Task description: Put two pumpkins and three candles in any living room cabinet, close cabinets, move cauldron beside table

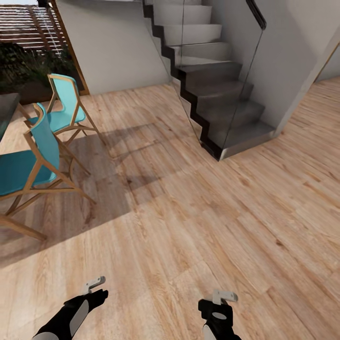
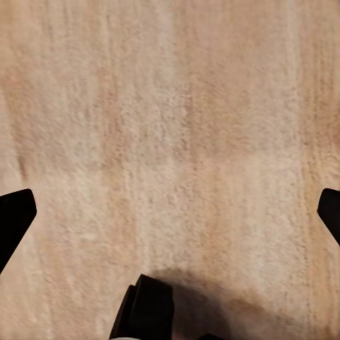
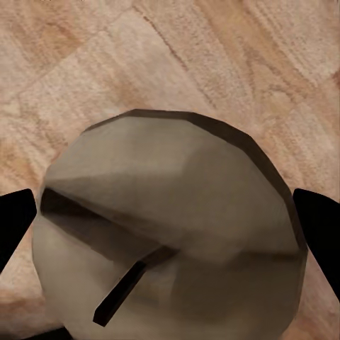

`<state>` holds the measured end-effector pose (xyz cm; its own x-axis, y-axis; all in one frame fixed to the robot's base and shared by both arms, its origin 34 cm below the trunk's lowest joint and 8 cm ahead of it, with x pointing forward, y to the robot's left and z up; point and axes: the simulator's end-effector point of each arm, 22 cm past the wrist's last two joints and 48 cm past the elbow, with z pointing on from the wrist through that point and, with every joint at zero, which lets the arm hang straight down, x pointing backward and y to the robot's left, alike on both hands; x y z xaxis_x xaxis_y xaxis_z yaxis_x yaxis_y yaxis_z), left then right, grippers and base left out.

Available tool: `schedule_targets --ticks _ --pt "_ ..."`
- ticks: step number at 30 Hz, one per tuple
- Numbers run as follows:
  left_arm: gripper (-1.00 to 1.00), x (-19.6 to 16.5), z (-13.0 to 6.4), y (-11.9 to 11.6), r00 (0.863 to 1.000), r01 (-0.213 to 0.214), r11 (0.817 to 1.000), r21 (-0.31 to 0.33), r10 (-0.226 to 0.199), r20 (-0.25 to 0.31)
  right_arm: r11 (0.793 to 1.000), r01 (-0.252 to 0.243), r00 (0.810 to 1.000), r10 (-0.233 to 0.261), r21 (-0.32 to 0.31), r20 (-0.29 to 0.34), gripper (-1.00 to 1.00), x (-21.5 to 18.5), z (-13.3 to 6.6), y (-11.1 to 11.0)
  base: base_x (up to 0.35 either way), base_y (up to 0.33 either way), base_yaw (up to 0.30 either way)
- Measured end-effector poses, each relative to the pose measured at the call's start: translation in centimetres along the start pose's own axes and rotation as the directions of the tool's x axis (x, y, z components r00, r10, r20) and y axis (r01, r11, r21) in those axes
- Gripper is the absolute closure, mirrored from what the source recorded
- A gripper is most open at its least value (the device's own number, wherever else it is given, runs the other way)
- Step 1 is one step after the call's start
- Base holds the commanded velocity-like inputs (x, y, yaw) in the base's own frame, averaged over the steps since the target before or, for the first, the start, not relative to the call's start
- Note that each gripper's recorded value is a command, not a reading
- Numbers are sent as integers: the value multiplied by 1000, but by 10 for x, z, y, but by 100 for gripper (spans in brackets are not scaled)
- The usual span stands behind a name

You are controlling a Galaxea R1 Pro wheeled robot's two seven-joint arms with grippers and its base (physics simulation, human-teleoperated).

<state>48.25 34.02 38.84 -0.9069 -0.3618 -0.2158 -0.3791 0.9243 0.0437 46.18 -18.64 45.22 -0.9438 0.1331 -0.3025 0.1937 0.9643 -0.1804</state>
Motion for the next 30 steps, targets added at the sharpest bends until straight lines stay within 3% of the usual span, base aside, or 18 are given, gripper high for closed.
schedule_targets --ticks 30 --pt "-100 -19 -13 -7 999 6 1000 18 -7 42 1000 -3 1000 3 -10 28 100 -11 -10 5 -80 0 156"
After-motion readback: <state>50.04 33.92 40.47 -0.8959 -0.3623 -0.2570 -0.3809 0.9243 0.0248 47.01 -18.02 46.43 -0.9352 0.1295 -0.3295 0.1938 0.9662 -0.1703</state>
